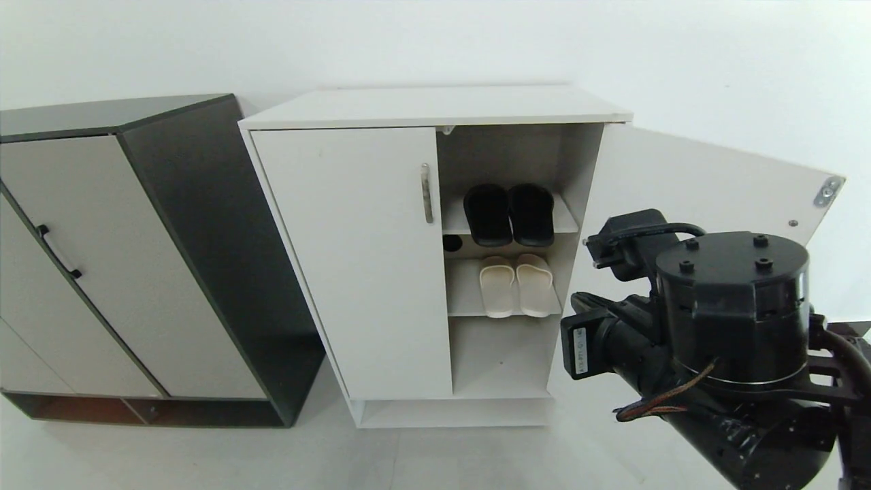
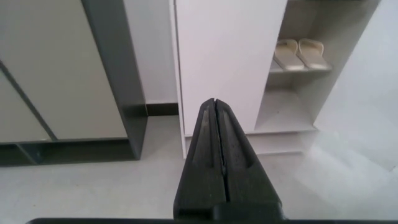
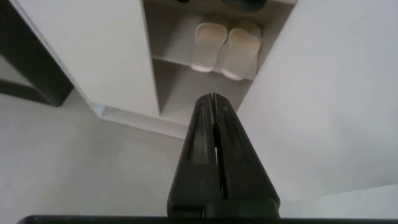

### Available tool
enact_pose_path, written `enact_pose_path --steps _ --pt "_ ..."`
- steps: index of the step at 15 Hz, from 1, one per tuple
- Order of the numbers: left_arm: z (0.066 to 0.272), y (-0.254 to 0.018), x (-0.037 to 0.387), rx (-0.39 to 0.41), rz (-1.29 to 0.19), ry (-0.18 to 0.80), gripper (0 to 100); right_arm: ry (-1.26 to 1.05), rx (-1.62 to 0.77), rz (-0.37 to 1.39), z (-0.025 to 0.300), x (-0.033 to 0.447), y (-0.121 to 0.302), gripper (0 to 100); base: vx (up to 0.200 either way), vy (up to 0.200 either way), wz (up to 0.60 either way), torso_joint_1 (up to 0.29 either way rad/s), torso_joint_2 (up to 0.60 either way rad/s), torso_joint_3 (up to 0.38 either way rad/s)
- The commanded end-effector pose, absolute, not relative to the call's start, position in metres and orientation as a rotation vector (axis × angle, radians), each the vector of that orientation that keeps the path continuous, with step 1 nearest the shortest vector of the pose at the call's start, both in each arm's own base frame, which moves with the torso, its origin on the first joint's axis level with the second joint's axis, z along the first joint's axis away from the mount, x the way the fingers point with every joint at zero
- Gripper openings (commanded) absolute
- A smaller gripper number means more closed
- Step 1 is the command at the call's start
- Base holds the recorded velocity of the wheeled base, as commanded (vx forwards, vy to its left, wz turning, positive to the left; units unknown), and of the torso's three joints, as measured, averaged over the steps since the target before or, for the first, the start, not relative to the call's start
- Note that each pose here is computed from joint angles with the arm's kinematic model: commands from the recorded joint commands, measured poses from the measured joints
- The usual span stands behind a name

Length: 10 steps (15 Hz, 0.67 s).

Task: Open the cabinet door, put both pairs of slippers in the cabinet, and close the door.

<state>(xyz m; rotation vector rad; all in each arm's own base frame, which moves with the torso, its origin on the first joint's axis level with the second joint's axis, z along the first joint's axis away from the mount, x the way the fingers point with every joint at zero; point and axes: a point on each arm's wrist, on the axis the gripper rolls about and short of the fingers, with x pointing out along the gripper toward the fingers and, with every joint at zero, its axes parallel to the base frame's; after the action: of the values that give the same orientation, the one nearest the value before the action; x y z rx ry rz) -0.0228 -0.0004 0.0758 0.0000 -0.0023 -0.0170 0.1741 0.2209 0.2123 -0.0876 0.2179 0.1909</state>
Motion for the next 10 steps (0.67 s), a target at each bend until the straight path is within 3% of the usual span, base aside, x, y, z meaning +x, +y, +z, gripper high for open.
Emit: enact_pose_path --steps 1,10 --pt "0.0756 -0.0003 -0.0228 0.0 -0.018 -0.002 0 0.216 -0.085 0.19 0.213 0.1741 0.2206 0 0.0 0.0 0.0 0.1 -0.5 -0.349" --pt "0.0756 -0.0003 -0.0228 0.0 -0.015 -0.002 0 0.216 -0.085 0.191 0.213 0.1741 0.2206 0 0.0 0.0 0.0 0.145 -0.47 -0.328"
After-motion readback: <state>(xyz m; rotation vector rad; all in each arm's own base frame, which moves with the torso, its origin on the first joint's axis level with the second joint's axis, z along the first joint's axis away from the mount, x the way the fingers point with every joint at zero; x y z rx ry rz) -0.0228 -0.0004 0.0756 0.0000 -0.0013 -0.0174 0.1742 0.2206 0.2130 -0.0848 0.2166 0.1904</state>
